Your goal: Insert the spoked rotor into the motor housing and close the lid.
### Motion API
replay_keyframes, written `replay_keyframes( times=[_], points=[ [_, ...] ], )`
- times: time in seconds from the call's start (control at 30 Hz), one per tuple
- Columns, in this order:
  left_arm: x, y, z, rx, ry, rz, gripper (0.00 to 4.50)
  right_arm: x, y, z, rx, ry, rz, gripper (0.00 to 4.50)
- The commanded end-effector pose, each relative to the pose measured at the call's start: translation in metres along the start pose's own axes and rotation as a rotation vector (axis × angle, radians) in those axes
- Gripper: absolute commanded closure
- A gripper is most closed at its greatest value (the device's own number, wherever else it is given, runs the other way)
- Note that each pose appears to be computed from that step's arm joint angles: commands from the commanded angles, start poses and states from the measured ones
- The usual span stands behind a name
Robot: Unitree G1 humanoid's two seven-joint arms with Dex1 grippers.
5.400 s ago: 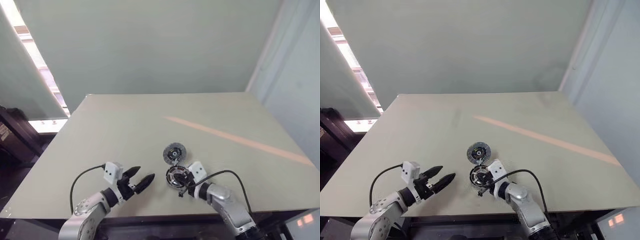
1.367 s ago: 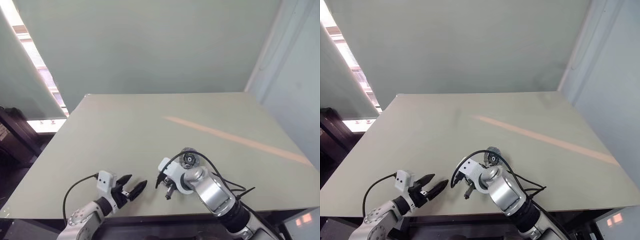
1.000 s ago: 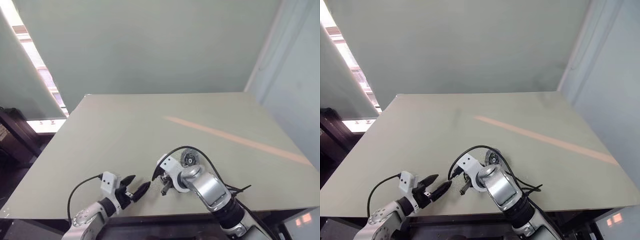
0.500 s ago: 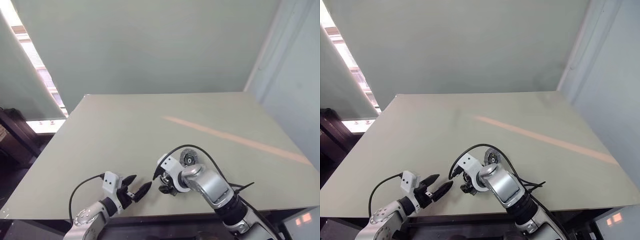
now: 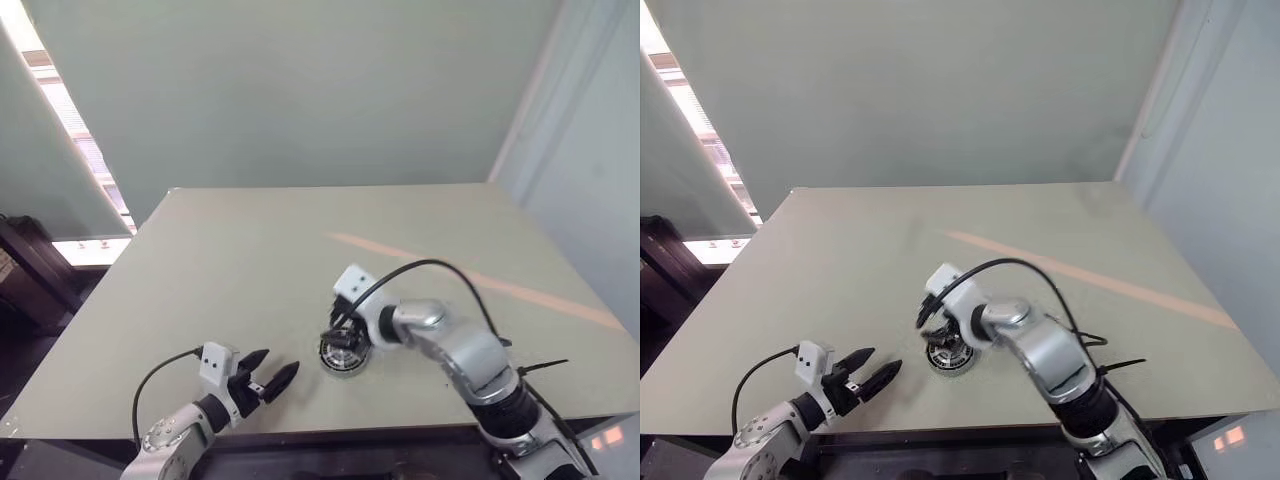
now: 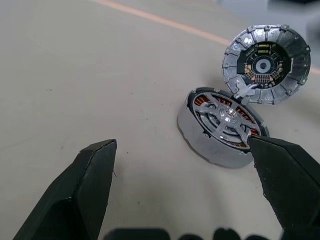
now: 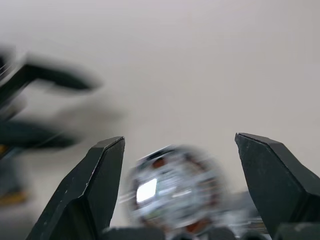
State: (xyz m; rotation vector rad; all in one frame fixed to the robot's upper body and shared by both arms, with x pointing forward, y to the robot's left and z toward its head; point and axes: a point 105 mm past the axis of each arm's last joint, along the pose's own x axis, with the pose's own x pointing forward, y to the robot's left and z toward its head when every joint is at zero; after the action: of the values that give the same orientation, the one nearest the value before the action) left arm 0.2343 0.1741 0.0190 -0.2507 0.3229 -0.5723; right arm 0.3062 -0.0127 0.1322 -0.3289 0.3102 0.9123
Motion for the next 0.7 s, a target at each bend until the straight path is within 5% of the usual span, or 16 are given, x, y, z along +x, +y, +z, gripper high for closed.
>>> replay_keyframes(
  times=[0.03, 0.23, 0.33, 0.53, 0.7],
  points=[
    [0.000, -0.004, 0.017, 0.042, -0.045, -0.019, 0.00, -0.025, -0.048, 0.024, -0.030, -0.127, -0.214, 0.64],
    [0.000, -0.009, 0.018, 0.003, -0.051, -0.055, 0.00, -0.049, -0.100, -0.027, -0.084, 0.064, -0.413, 0.64],
    [0.000, -0.008, 0.020, -0.008, -0.057, -0.046, 0.62, -0.048, -0.102, -0.053, -0.118, 0.159, -0.410, 0.59],
    [0.000, -0.008, 0.023, 0.004, -0.048, -0.054, 2.72, -0.029, -0.087, -0.089, -0.091, 0.189, -0.306, 0.59],
    [0.000, -0.006, 0.025, 0.019, -0.047, -0.051, 4.48, -0.007, -0.053, -0.085, 0.032, 0.090, -0.179, 0.59]
  ],
)
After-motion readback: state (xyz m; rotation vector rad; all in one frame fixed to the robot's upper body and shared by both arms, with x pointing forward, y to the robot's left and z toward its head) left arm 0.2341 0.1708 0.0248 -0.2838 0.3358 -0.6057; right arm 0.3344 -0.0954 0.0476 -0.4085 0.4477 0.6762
